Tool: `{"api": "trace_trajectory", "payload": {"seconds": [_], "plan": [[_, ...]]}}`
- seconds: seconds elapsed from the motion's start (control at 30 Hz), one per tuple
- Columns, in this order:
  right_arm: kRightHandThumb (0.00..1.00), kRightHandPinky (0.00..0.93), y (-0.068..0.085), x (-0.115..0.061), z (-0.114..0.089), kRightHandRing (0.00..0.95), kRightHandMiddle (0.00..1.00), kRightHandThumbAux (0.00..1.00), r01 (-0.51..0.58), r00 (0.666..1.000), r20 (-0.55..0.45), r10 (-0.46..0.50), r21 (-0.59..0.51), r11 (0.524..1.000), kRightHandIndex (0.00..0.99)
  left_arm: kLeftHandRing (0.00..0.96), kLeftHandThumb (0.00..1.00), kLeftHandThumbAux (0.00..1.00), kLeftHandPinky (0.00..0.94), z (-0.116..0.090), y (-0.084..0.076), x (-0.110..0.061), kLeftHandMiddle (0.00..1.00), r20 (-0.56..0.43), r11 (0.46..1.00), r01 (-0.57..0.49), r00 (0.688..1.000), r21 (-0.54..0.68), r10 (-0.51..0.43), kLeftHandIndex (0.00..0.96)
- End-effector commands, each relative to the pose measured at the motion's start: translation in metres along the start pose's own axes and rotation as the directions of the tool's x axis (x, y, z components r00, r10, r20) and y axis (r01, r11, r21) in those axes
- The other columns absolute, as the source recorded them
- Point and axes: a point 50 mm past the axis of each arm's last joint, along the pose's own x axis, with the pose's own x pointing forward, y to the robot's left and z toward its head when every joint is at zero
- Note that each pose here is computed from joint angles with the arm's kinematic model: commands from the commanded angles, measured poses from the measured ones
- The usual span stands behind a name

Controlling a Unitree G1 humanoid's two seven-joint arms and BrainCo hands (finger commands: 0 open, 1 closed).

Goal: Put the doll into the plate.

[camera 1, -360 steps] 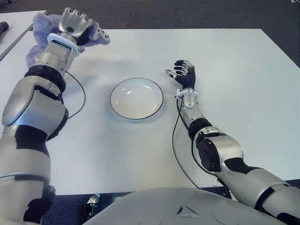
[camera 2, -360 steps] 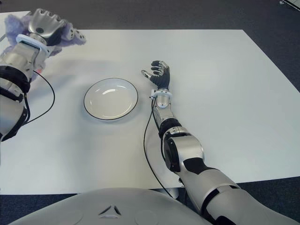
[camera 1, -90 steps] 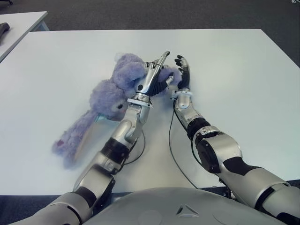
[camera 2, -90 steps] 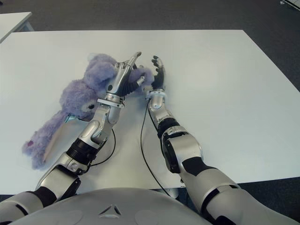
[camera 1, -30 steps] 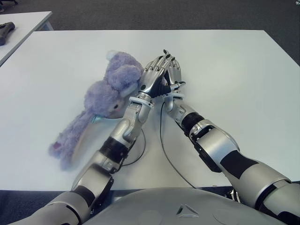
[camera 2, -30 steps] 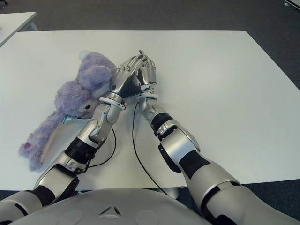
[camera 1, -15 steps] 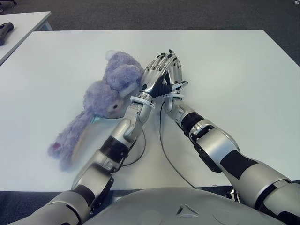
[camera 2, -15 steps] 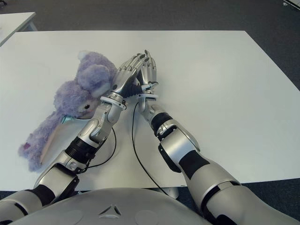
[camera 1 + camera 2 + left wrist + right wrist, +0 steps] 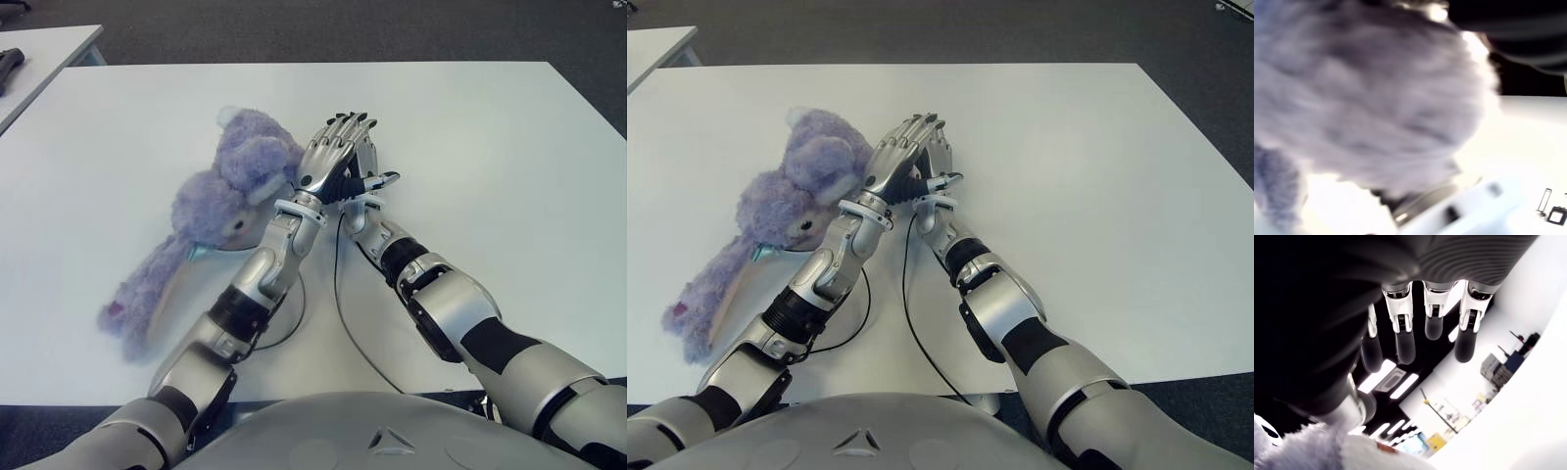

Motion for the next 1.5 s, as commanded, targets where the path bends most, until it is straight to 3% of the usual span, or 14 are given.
{"api": "trace_trajectory", "payload": {"seconds": [0.03, 0.1, 0.3, 0.47, 0.67, 0.7, 0.77, 0.8, 0.9, 1.03, 1.1, 1.13, 1.17, 1.5], "plan": [[0.672, 0.345, 0.031, -0.102, -0.087, 0.307, 0.286, 0.729, -0.247, 0.892, -0.397, 0.215, -0.03, 0.969, 0.408, 0.0, 0.046, 0.141, 0.0, 0.014, 0.014, 0.005, 0.0, 0.062, 1.0, 0.024, 0.998, 0.019, -0.026, 0.0], [0.119, 0.021, 0.033, -0.088, -0.081, 0.019, 0.017, 0.546, -0.355, 0.889, -0.354, 0.29, -0.136, 0.925, 0.025, 0.0, 0.051, 0.147, 0.0, 0.015, 0.019, 0.007, 0.0, 0.078, 1.0, 0.015, 0.997, 0.015, -0.016, 0.0], [0.692, 0.666, 0.04, -0.057, -0.052, 0.64, 0.64, 0.717, -0.415, 0.901, -0.289, 0.323, -0.367, 0.832, 0.427, 0.0, 0.083, 0.171, 0.0, 0.016, 0.036, 0.016, 0.0, 0.104, 1.0, -0.014, 0.994, 0.007, 0.013, 0.0], [0.666, 0.323, 0.037, -0.088, -0.075, 0.298, 0.264, 0.732, -0.09, 0.822, -0.522, 0.229, 0.278, 0.956, 0.4, 0.0, 0.101, 0.189, 0.0, 0.017, 0.042, 0.021, 0.0, 0.12, 1.0, -0.027, 0.992, -0.009, 0.027, 0.0], [0.709, 0.724, 0.042, -0.084, -0.071, 0.687, 0.675, 0.712, -0.142, 0.807, -0.507, 0.303, 0.331, 0.933, 0.433, 0.0, 0.132, 0.207, 0.0, 0.019, 0.045, 0.029, 0.0, 0.14, 0.998, -0.05, 0.989, -0.049, 0.056, 0.0], [0.244, 0.35, 0.043, -0.1, -0.079, 0.305, 0.282, 0.667, -0.075, 0.79, -0.541, 0.29, 0.383, 0.921, 0.128, 0.0, 0.14, 0.21, 0.0, 0.019, 0.045, 0.029, 0.0, 0.143, 0.997, -0.052, 0.988, -0.058, 0.06, 0.0], [0.092, 0.239, 0.038, -0.099, -0.082, 0.192, 0.166, 0.657, -0.02, 0.79, -0.556, 0.256, 0.394, 0.919, 0.038, 0.0, 0.144, 0.21, 0.0, 0.02, 0.046, 0.031, 0.0, 0.146, 0.996, -0.055, 0.987, -0.073, 0.066, 0.0], [0.539, 0.486, 0.034, -0.086, -0.078, 0.461, 0.428, 0.707, -0.031, 0.805, -0.541, 0.243, 0.372, 0.928, 0.321, 0.0, 0.148, 0.212, 0.0, 0.02, 0.047, 0.031, 0.0, 0.147, 0.995, -0.056, 0.987, -0.078, 0.067, 0.0], [0.699, 0.664, 0.029, -0.059, -0.066, 0.646, 0.624, 0.716, -0.067, 0.817, -0.522, 0.245, 0.335, 0.94, 0.423, 0.0, 0.155, 0.216, 0.0, 0.02, 0.048, 0.031, 0.0, 0.148, 0.994, -0.055, 0.987, -0.094, 0.068, 0.0], [0.68, 0.423, 0.04, -0.096, -0.074, 0.38, 0.329, 0.725, -0.011, 0.816, -0.524, 0.245, 0.411, 0.912, 0.409, 0.0, 0.17, 0.226, 0.0, 0.019, 0.051, 0.032, 0.0, 0.148, 0.991, -0.042, 0.987, -0.129, 0.061, 0.0], [0.172, 0.052, 0.04, -0.099, -0.075, 0.047, 0.04, 0.528, 0.061, 0.808, -0.548, 0.217, 0.444, 0.894, 0.05, 0.0, 0.173, 0.229, 0.0, 0.017, 0.053, 0.033, 0.0, 0.143, 0.99, -0.049, 0.987, -0.13, 0.068, 0.0], [0.631, 0.592, 0.037, -0.088, -0.072, 0.591, 0.58, 0.695, 0.088, 0.797, -0.566, 0.211, 0.454, 0.887, 0.38, 0.0, 0.163, 0.247, 0.0, 0.016, 0.054, 0.033, 0.0, 0.141, 0.99, -0.055, 0.987, -0.129, 0.073, 0.0], [0.664, 0.632, 0.036, -0.082, -0.072, 0.631, 0.62, 0.706, 0.105, 0.777, -0.59, 0.221, 0.468, 0.878, 0.404, 0.0, 0.162, 0.248, 0.0, 0.014, 0.055, 0.033, 0.0, 0.137, 0.989, -0.064, 0.987, -0.13, 0.082, 0.0], [0.693, 0.384, 0.03, -0.099, -0.098, 0.477, 0.5, 0.73, 0.174, 0.67, -0.687, 0.28, 0.512, 0.841, 0.42, 0.0, 0.129, 0.336, 0.0, 0.003, 0.073, 0.033, 0.0, 0.113, 0.974, -0.116, 0.984, -0.193, 0.139, 0.0]]}}
